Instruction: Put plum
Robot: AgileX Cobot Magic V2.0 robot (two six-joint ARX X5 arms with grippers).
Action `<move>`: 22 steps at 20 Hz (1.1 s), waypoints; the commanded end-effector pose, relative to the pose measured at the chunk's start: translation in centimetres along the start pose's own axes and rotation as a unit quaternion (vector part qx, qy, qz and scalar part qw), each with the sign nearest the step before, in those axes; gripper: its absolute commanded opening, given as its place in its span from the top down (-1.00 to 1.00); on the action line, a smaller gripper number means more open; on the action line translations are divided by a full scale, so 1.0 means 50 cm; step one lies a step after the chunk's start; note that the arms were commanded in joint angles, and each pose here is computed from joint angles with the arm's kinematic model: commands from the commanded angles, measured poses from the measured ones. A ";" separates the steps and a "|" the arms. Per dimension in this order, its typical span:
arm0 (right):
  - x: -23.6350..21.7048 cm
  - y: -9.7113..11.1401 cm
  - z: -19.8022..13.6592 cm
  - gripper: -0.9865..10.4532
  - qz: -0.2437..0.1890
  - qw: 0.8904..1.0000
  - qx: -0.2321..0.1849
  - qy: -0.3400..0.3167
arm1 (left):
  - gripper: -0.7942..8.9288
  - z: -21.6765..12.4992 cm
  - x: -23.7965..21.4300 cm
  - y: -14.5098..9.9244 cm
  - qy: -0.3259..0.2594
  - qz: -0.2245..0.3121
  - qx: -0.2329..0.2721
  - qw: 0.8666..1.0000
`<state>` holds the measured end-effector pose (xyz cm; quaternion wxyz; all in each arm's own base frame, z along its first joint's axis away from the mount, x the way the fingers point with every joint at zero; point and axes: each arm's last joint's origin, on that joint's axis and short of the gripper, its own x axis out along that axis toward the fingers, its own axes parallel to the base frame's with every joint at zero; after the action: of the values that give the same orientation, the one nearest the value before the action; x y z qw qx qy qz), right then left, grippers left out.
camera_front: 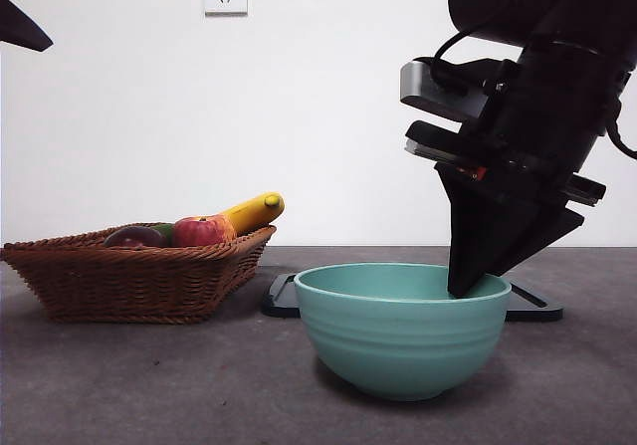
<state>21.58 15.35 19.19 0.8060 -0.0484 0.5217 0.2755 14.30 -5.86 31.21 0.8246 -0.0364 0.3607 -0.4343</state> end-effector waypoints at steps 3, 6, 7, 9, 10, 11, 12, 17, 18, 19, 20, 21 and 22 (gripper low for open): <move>0.006 0.006 0.001 0.74 -0.001 1.000 -0.001 0.007 | -0.06 0.011 -0.005 -0.005 -0.008 -0.005 0.016 1.000; 0.006 0.007 0.001 0.39 0.000 1.000 0.001 0.006 | -0.06 0.011 -0.005 -0.005 -0.007 -0.005 0.016 1.000; 0.004 0.007 0.003 0.34 0.000 1.000 0.001 0.003 | -0.06 0.011 -0.005 -0.005 -0.008 -0.005 0.016 1.000; -0.003 0.009 0.006 0.34 0.002 1.000 0.000 -0.004 | -0.06 0.011 -0.005 -0.005 -0.007 -0.005 0.016 1.000; -0.009 0.010 0.008 0.34 0.003 1.000 -0.001 -0.011 | -0.06 0.011 -0.005 -0.005 -0.007 -0.005 0.016 1.000; -0.020 0.012 0.011 0.34 0.003 1.000 -0.002 -0.021 | -0.06 0.011 -0.005 -0.005 -0.008 -0.005 0.016 1.000; -0.034 0.014 0.013 0.33 -0.003 0.999 -0.004 -0.034 | -0.06 0.011 -0.005 -0.005 -0.008 -0.005 0.016 1.000; -0.132 0.024 0.030 0.33 -0.004 0.993 -0.023 -0.115 | -0.06 0.011 -0.005 -0.005 -0.008 -0.005 0.016 1.000; -0.153 0.028 0.031 0.33 -0.002 0.991 -0.027 -0.130 | -0.06 0.011 -0.005 -0.005 -0.008 -0.005 0.016 1.000; -0.173 0.031 0.030 0.33 0.002 0.989 -0.031 -0.145 | -0.06 0.011 -0.005 -0.005 -0.008 -0.005 0.016 1.000; -0.194 0.035 0.029 0.33 0.011 0.987 -0.035 -0.158 | -0.06 0.011 -0.005 -0.005 -0.008 -0.005 0.016 1.000; -0.213 0.039 0.027 0.33 0.023 0.985 -0.039 -0.168 | -0.06 0.011 -0.005 -0.005 -0.008 -0.005 0.016 1.000; -0.232 0.043 0.024 0.33 0.040 0.983 -0.045 -0.175 | -0.06 0.011 -0.005 -0.005 -0.008 -0.005 0.016 1.000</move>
<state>17.86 12.80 29.78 0.8700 -0.0103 0.3694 0.3264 14.30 -5.86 31.21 0.8246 -0.0364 0.3607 -0.4343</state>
